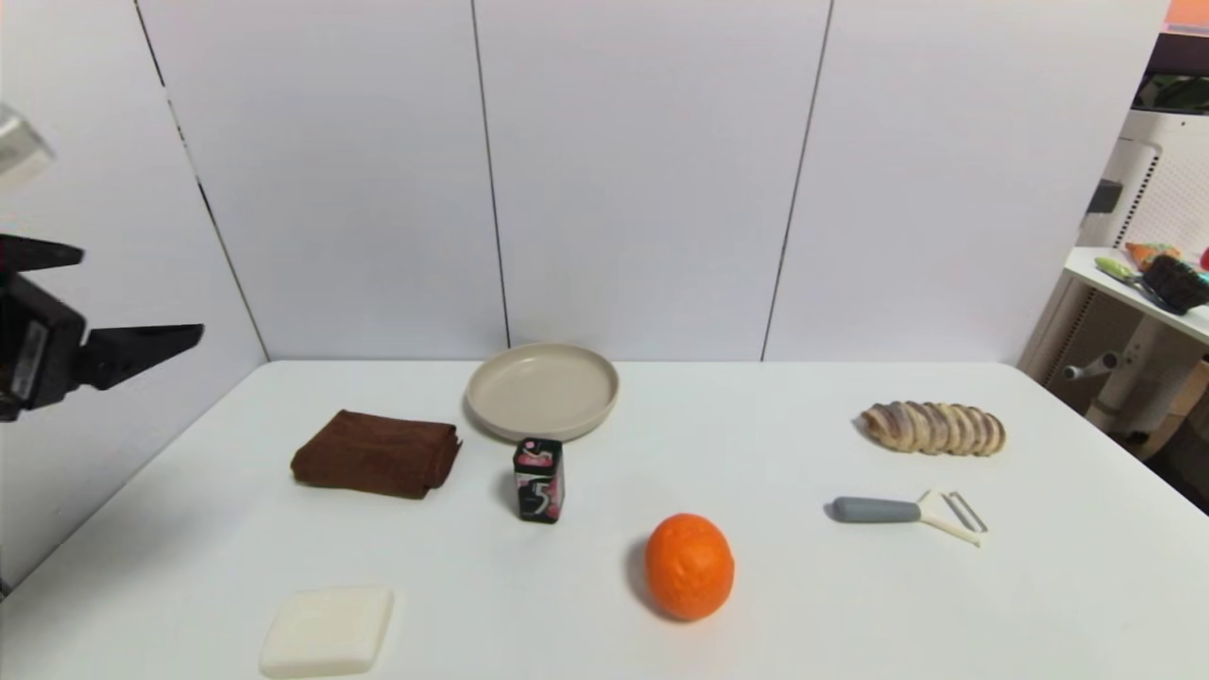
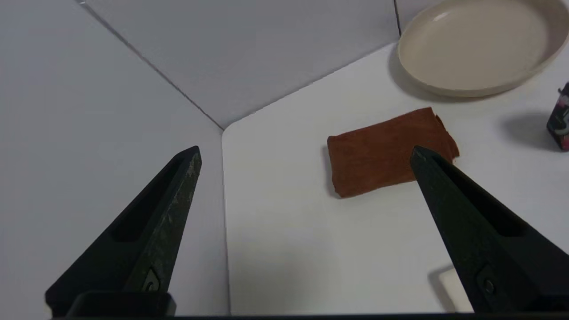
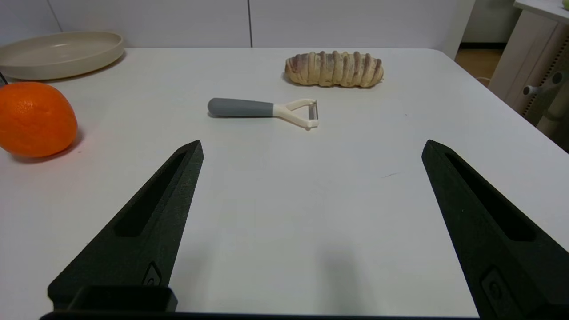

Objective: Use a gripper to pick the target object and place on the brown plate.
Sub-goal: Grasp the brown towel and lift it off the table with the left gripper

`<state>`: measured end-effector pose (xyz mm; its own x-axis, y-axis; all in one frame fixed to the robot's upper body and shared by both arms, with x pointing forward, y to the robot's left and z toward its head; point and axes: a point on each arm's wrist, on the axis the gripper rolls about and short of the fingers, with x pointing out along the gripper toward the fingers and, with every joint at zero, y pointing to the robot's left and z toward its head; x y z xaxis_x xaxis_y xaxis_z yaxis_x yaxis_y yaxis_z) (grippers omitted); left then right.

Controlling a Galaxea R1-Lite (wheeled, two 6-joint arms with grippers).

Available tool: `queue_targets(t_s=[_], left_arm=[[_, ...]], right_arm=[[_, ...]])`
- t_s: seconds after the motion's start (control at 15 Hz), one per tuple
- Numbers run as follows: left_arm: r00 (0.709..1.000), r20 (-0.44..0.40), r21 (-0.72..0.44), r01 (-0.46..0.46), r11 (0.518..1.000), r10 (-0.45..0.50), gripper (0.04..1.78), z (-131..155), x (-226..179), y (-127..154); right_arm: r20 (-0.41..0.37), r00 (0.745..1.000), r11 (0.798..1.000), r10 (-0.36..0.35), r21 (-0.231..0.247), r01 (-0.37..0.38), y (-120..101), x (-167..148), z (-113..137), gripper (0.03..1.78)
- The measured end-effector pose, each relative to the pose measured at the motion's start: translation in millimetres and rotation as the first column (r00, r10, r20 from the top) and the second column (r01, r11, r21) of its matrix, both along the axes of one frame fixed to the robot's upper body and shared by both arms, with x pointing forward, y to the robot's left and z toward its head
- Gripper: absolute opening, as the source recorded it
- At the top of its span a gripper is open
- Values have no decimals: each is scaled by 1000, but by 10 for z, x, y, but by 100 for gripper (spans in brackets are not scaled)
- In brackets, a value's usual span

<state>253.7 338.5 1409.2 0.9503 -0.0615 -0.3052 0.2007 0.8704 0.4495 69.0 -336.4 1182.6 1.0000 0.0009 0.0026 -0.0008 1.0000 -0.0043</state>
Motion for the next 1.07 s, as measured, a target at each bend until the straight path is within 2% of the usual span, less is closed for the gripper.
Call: queue_targets(t_s=[0.13,0.2,0.4,0.6,0.73,0.8,0.93,1.07], left_arm=[[982,-148,73,132,989,-120,169,-10,416,20],[956,-226,97,216,972,-189,169,-77,625,30],[849,-384,129,439,889,-363,169,-350,1141,54],[720,-490,131,618,775,-492,169,-633,1558,70],[633,-548,109,702,704,-546,169,-838,1776,81],[600,-569,99,729,677,-562,169,-945,1871,86],[549,-598,87,769,634,-584,169,-1162,2043,97],[521,-615,70,784,617,-593,169,-1320,2162,105]], right_arm=[[0,1000,1000,0,0,0,0,0,0,170],[0,1000,1000,0,0,0,0,0,0,170],[0,1000,1000,0,0,0,0,0,0,170],[0,1000,1000,0,0,0,0,0,0,170],[0,1000,1000,0,0,0,0,0,0,170],[0,1000,1000,0,0,0,0,0,0,170],[0,1000,1000,0,0,0,0,0,0,170],[0,1000,1000,0,0,0,0,0,0,170]])
